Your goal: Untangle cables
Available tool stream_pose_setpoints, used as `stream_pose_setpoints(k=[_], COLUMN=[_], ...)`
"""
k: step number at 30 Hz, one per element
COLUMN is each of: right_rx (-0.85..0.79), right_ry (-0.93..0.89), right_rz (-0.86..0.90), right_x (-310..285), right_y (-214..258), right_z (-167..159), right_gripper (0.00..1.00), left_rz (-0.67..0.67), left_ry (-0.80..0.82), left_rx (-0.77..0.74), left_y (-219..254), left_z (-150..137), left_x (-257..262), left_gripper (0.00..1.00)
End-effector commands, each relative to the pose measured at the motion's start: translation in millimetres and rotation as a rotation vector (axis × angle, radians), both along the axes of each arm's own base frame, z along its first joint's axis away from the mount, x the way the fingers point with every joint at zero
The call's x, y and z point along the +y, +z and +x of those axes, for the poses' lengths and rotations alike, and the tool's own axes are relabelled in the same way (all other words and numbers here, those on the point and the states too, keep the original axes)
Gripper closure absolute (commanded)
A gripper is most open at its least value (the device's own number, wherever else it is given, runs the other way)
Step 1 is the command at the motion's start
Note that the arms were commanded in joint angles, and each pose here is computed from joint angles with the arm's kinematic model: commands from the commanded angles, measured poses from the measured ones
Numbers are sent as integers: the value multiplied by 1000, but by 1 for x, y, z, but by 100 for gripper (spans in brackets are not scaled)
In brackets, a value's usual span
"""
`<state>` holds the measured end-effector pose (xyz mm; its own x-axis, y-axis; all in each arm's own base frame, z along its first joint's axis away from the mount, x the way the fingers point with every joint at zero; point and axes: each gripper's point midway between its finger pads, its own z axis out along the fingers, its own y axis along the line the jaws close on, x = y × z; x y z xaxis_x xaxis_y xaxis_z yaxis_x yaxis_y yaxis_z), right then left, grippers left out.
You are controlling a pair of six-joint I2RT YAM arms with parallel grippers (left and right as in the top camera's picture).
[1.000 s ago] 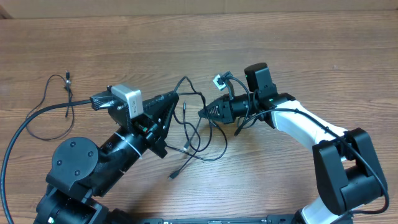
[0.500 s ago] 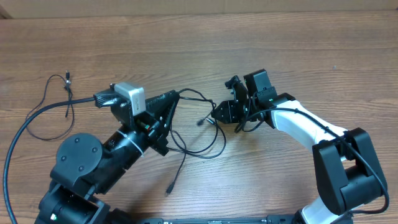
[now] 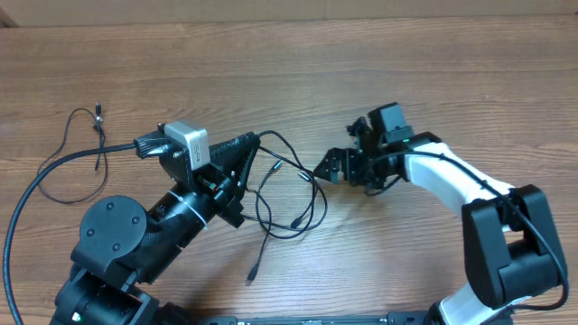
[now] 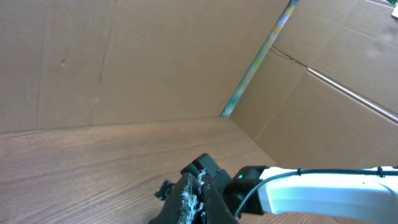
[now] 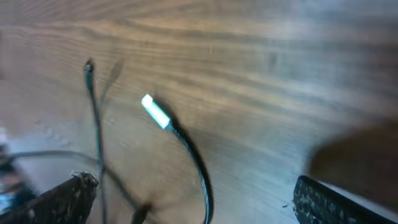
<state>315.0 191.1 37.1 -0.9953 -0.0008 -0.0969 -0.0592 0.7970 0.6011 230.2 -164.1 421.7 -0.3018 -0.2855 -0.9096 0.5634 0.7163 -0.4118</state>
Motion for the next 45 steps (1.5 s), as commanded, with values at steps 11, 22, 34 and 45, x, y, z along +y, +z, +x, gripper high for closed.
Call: stream_pose_setpoints(k=[11, 22, 34, 45], right_rx=[125, 130, 123, 115], right_ry=[167, 315, 304, 296], right_rz=[251, 245, 208, 181], right_x=[4, 40, 45, 42], right_y=[28, 23, 18, 14], right_z=[-45, -77, -75, -72], right_gripper=[35, 42, 28, 39], left_rz=[14, 8, -2, 8], left_ry=[63, 157, 303, 304], left_rx=[-18, -17, 3, 16], left_y=[6, 7, 4, 1], left_z=[2, 11, 22, 22], left_x=[12, 25, 48, 48], left_gripper=[96, 96, 96, 96])
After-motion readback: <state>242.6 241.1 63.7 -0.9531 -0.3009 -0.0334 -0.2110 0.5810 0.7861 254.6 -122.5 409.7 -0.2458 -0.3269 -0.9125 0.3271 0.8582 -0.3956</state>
